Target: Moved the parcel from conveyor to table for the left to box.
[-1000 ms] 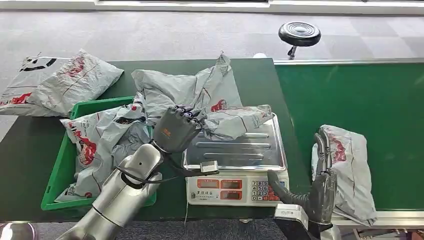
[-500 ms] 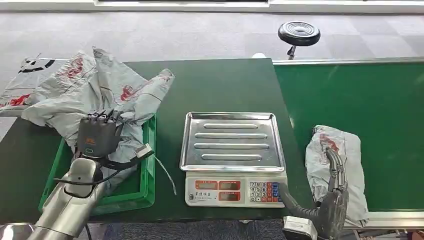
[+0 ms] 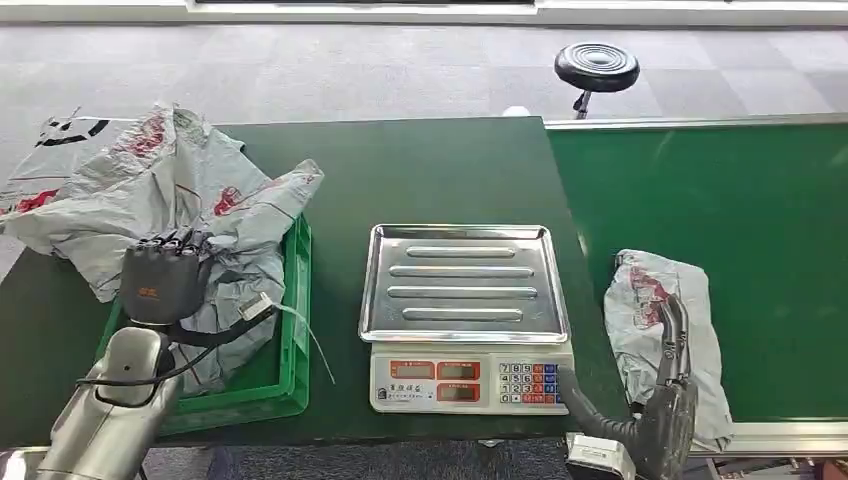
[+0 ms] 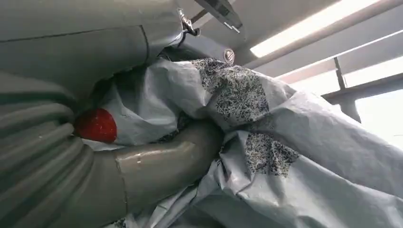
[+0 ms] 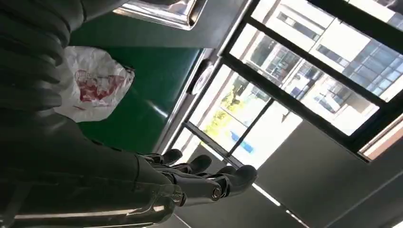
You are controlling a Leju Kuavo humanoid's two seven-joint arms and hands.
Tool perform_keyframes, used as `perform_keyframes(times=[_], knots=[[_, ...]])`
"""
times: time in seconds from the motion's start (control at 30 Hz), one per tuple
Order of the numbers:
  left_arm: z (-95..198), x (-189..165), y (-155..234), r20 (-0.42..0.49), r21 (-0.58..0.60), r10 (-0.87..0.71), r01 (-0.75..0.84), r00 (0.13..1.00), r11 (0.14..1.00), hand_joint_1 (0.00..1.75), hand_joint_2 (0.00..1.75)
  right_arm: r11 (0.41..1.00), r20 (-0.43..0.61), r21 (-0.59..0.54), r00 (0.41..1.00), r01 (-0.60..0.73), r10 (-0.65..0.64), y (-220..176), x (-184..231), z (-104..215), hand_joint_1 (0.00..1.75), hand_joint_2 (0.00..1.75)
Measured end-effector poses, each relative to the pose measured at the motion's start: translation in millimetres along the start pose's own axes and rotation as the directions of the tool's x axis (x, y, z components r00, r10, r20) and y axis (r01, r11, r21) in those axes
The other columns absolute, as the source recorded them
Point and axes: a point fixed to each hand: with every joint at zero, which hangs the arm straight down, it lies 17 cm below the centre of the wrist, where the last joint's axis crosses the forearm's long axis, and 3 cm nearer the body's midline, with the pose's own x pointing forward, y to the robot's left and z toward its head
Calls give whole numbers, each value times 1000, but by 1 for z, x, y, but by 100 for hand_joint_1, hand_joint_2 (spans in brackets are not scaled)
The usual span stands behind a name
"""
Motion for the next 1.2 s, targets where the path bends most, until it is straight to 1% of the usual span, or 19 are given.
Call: perform_keyframes(times=[0.07,0.1,0.37,0.47,0.5,0.53,0.57,0.63,0.7,0.73,0.83,0.9,0.93,0.97,1.0,1.1,1.17,1.2], knots=[[1,-8,2,-64,-10,-1,0,998,1000,175,175,1000,-2,9,1000,0,0,2,0,-1,0,175],[1,-7,4,-75,-9,1,-2,997,1000,175,175,1000,-3,14,1000,2,-2,3,0,-2,0,175],[1,11,17,-52,0,16,-16,998,1000,175,175,1000,13,18,1000,4,-4,5,2,-8,0,175],[8,19,7,-14,-59,3,-4,1000,998,175,175,1000,13,18,1000,4,-4,5,2,-8,0,175],[13,22,1,-4,-91,-1,1,1000,996,166,175,1000,12,18,1000,4,-4,5,2,-8,0,175],[19,26,-8,15,-132,-6,8,1000,991,0,175,1000,10,23,1000,3,-3,5,1,-8,0,175],[26,31,-18,34,-178,-8,13,999,984,0,0,1000,8,26,1000,3,-3,6,1,-8,0,0],[41,35,-31,41,-235,-3,13,999,972,0,0,999,0,38,1000,-10,10,8,-1,-7,0,0],[49,41,-33,50,-237,22,-9,999,971,0,0,996,-20,75,999,-39,41,14,-6,-6,0,0],[53,46,-31,55,-228,46,-32,997,973,0,0,994,-27,92,998,-59,62,17,-8,-5,0,175],[66,66,-20,76,-212,180,-161,981,964,0,0,975,-70,164,984,-153,166,24,-26,-4,0,175],[77,85,-14,45,-243,384,-363,922,900,0,0,939,-107,243,956,-241,273,28,-51,-1,0,175],[81,94,-10,10,-253,485,-467,874,847,0,0,914,-128,282,932,-293,339,27,-69,1,0,175],[87,101,-9,-12,-265,543,-526,840,808,0,0,882,-143,315,901,-351,410,24,-90,3,0,175],[90,106,-7,-37,-267,592,-579,805,771,0,0,853,-163,343,870,-393,466,17,-113,6,0,175],[94,111,0,-90,-240,667,-666,740,706,0,0,789,-185,398,801,-468,569,-10,-169,11,0,175],[92,109,5,-112,-200,702,-708,703,677,0,0,741,-178,437,758,-510,627,-26,-202,10,0,175],[90,107,10,-124,-165,735,-744,667,647,0,0,708,-176,460,726,-536,665,-37,-223,8,0,175]])
